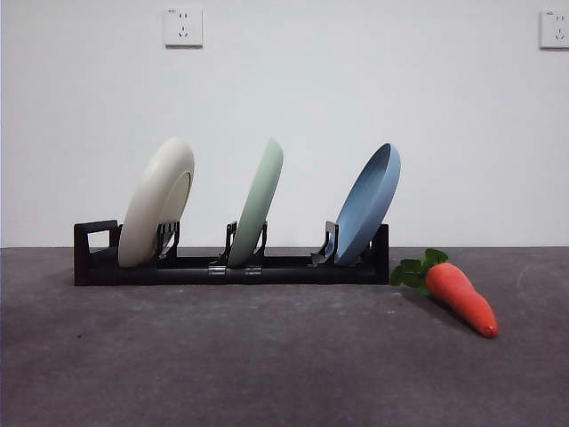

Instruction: Take the green plate from the plate rack,put the plate on the table,take the carrot from the table,put the carrot in the plate

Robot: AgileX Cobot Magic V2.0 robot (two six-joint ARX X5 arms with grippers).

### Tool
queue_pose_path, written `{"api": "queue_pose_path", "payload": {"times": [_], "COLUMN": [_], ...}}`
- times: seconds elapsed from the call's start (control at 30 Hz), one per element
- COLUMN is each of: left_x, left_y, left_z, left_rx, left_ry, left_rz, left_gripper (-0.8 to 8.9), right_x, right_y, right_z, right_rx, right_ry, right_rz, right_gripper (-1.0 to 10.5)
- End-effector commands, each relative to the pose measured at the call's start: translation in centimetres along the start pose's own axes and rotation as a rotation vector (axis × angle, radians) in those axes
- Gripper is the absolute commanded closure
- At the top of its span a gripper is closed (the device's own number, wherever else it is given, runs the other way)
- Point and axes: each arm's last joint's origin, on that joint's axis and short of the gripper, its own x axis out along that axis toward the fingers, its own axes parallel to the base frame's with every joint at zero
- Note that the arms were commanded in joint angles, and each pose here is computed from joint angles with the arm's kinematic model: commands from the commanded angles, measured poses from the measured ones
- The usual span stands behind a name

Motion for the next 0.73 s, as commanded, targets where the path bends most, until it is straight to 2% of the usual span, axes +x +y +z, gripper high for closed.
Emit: {"api": "queue_pose_path", "payload": {"times": [0.03,0.4,0.73], "left_x": [0.0,1.0,5.0], "left_y": [0.0,0.7,1.9], "left_z": [0.1,1.3,5.7], "left_rx": [-0.002,-0.026,0.017], "left_ry": [-0.007,-0.025,0.005], "left_rz": [0.002,-0.016,-0.106], "left_gripper": [2.44,2.44,2.45], "right_x": [-0.1,-0.1,0.0], "right_y": [0.1,0.1,0.0], "right_z": [0.0,0.1,0.2], "right_rx": [0.005,0.008,0.014], "right_ry": [-0.006,-0.012,-0.015], "right_rz": [0.002,0.002,0.002], "right_gripper": [3.8,3.8,3.8]}}
